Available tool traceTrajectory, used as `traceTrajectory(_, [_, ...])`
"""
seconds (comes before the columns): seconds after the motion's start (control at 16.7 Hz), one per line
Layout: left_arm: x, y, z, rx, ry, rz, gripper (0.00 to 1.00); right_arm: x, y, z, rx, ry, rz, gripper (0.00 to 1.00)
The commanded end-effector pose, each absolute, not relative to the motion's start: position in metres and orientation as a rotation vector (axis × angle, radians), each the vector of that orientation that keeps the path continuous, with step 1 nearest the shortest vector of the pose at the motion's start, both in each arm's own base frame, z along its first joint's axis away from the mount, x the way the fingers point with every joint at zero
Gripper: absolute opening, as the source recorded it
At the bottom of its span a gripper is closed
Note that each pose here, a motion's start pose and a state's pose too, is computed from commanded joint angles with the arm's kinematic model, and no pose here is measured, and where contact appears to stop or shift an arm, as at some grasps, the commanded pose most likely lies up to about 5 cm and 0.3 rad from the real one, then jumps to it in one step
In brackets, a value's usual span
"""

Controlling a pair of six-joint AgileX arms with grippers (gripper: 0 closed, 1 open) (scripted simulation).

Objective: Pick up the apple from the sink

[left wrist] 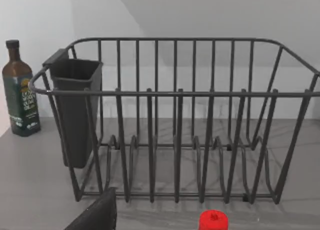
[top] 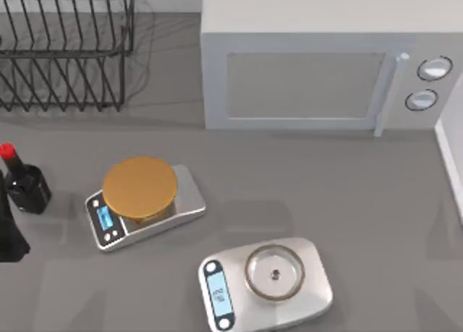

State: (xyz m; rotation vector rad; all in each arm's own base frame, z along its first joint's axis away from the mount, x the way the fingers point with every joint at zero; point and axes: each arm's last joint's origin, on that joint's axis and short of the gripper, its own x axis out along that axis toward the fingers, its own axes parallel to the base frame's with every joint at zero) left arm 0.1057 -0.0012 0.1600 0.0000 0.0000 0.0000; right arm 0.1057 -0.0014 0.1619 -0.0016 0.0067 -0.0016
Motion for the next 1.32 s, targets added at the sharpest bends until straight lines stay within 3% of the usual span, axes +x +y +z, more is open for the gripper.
traceTrajectory(0.24, [0.106, -0.001, 0.16, 0.0, 0.0, 0.0, 1.0, 0.109, -0.004, 0.187, -0.022, 0.109, -0.023, 1.0])
traceTrajectory(0.54, [0.106, -0.001, 0.16, 0.0, 0.0, 0.0, 1.0, 0.142, -0.011, 0.238, -0.058, 0.406, -0.062, 1.0])
traceTrajectory(0.9, [0.106, -0.001, 0.16, 0.0, 0.0, 0.0, 1.0, 0.244, -0.037, 0.263, -0.071, 0.898, -0.079, 1.0])
traceTrajectory(1.32, [0.106, -0.001, 0.16, 0.0, 0.0, 0.0, 1.0, 0.36, -0.083, 0.202, -0.026, 1.394, -0.039, 1.0])
